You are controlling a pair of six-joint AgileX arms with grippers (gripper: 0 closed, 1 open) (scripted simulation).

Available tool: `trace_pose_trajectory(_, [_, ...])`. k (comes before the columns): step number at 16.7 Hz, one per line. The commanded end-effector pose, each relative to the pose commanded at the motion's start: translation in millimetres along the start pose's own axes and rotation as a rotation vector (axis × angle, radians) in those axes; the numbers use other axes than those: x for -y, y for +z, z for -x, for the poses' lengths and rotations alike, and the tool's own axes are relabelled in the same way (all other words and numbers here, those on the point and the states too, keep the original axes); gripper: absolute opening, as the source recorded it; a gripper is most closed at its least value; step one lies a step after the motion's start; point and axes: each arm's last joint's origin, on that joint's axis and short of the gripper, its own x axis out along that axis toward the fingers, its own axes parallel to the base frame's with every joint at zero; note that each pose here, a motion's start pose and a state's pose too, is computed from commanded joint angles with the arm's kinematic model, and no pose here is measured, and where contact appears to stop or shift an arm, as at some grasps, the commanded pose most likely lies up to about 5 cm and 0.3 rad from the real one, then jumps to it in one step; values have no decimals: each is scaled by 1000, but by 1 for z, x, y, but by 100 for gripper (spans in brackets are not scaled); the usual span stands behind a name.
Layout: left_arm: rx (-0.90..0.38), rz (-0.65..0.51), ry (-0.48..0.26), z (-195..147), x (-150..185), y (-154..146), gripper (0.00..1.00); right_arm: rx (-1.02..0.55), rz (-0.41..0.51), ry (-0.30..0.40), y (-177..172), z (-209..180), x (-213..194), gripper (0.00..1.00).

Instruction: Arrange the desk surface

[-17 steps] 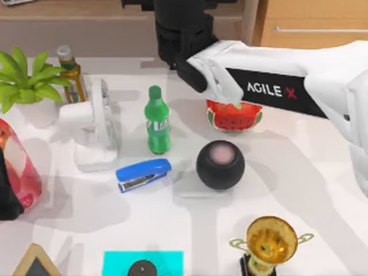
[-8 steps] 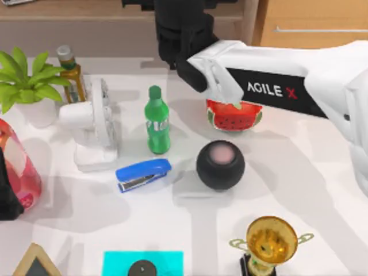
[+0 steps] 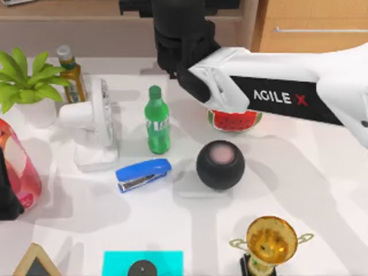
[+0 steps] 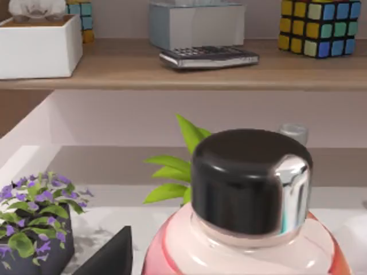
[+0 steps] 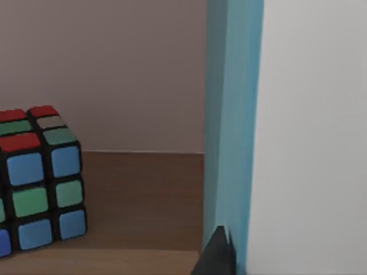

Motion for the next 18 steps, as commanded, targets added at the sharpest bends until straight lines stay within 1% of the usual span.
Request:
trace_pose_trajectory(3, [0, 0, 0, 0, 0, 0, 100, 3, -3, -5, 6, 12, 1, 0])
trace_pose_trajectory(7, [0, 0, 0, 0, 0, 0, 100, 1, -3, -8, 4, 10, 3, 0])
trace_pose_trajectory(10, [0, 0, 0, 0, 0, 0, 100, 7, -32, 17, 11, 21, 0, 0])
trace_pose_trajectory(12, [0, 0, 0, 0, 0, 0, 100, 3, -70, 67, 15, 40, -6, 0])
trace_pose_trajectory(15, [0, 0, 0, 0, 0, 0, 100, -22, -145, 177, 18, 76, -14, 0])
trace_pose_trajectory(17, [0, 0, 0, 0, 0, 0, 100, -28, -228, 253, 29, 96, -11, 0])
trace_pose_trajectory(18, [0, 0, 0, 0, 0, 0, 100, -20, -283, 287, 39, 103, -5, 0])
